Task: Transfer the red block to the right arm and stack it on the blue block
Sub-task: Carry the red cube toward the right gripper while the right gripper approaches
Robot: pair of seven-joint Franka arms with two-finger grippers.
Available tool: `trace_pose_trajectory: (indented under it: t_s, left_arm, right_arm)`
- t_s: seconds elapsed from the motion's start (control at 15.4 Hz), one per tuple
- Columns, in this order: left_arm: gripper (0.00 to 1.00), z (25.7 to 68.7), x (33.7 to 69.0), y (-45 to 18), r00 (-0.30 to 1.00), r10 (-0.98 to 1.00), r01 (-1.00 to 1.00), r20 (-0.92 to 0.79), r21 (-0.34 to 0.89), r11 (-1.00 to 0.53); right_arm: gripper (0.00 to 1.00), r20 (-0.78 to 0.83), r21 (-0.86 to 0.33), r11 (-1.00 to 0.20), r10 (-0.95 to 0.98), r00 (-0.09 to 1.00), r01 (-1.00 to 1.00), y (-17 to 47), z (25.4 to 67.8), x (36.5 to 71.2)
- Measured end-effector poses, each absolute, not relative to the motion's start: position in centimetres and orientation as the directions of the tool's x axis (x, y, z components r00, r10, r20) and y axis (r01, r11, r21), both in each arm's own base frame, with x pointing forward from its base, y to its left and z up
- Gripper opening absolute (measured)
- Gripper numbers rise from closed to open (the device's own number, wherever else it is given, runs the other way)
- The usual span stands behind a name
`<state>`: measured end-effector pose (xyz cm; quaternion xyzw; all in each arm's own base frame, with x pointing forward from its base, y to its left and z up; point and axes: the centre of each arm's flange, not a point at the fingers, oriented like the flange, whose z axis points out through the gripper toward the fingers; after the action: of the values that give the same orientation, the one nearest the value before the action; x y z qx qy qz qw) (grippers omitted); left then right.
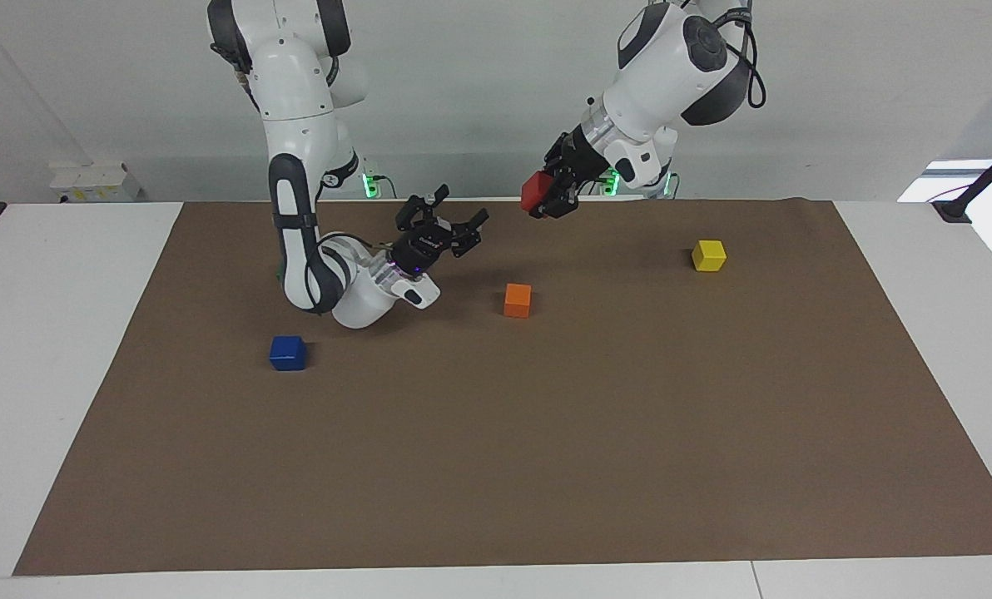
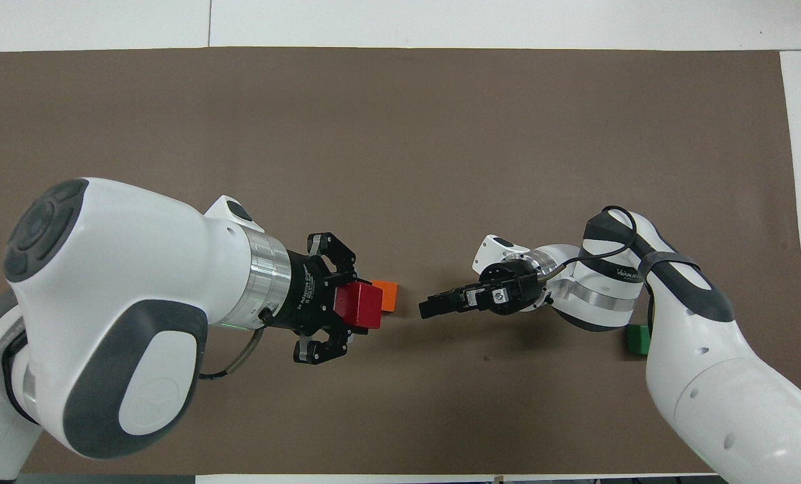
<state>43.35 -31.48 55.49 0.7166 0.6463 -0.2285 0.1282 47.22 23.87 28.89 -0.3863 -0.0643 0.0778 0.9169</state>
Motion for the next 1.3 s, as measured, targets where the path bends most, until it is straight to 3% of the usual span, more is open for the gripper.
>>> trace_pose_trajectory:
  t_s: [0.59, 1.17, 1.3]
  left_arm:
    - [0.54, 54.5, 39.6, -33.9, -0.008, 0.840, 1.000, -0.542, -0.008, 0.005]
    - [0.54, 53.5, 39.1, -34.4, -0.009, 0.831, 0.998, -0.556, 0.045, 0.041]
    - [0.54, 53.2, 39.0, -34.3, -0.013, 0.833, 0.998, -0.553, 0.043, 0.043]
  right_arm:
    - [1.00, 0.093, -0.716, 0.698, 0.117, 0.989, -0.015, 27.1, 28.4, 47.8]
    - [1.00, 0.099, -0.716, 0.698, 0.098, 0.990, 0.002, 30.2, 28.8, 47.6]
    - [0.82, 0.099, -0.716, 0.698, 0.100, 0.990, 0.001, 30.2, 28.8, 47.5]
